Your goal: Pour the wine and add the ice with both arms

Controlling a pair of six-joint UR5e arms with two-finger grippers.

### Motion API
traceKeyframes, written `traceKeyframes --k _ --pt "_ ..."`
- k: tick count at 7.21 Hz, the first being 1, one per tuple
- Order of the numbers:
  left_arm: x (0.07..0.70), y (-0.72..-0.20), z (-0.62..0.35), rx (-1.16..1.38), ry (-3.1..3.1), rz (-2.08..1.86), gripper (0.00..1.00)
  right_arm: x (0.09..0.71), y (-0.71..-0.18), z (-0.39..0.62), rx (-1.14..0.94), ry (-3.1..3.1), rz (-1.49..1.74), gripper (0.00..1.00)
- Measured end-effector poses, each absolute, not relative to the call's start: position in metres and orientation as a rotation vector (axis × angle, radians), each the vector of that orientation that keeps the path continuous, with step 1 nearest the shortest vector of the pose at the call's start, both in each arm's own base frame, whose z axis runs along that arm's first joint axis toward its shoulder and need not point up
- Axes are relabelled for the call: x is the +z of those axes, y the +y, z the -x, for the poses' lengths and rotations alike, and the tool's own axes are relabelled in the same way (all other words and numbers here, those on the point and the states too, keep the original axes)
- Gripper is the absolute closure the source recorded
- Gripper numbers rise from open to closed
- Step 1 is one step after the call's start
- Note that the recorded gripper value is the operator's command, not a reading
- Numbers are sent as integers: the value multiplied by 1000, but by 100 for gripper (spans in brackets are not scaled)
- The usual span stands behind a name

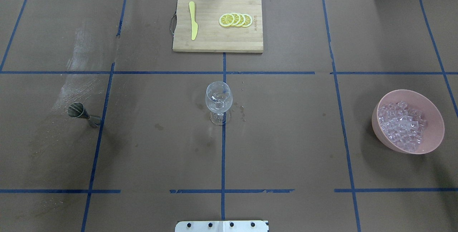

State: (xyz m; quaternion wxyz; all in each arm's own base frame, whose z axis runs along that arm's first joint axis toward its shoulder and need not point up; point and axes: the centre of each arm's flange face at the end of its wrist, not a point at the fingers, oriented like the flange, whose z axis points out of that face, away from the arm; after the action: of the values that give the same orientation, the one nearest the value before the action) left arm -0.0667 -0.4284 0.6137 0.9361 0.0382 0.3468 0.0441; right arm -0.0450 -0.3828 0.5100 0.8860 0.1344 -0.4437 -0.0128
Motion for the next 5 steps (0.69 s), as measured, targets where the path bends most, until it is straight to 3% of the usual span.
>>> traceKeyframes --k 2,3,4,5 --pt "610 -432 66 95 709 -87 0 504 -376 111 18 -897 -278 4" --pt "608 -434 66 97 709 -92 0 504 -370 142 30 -878 -285 10" --pt "606 -437 66 99 708 -97 0 503 -363 168 40 -864 -301 29" --pt "604 -439 66 100 708 -100 0 506 -357 185 38 -850 -309 30"
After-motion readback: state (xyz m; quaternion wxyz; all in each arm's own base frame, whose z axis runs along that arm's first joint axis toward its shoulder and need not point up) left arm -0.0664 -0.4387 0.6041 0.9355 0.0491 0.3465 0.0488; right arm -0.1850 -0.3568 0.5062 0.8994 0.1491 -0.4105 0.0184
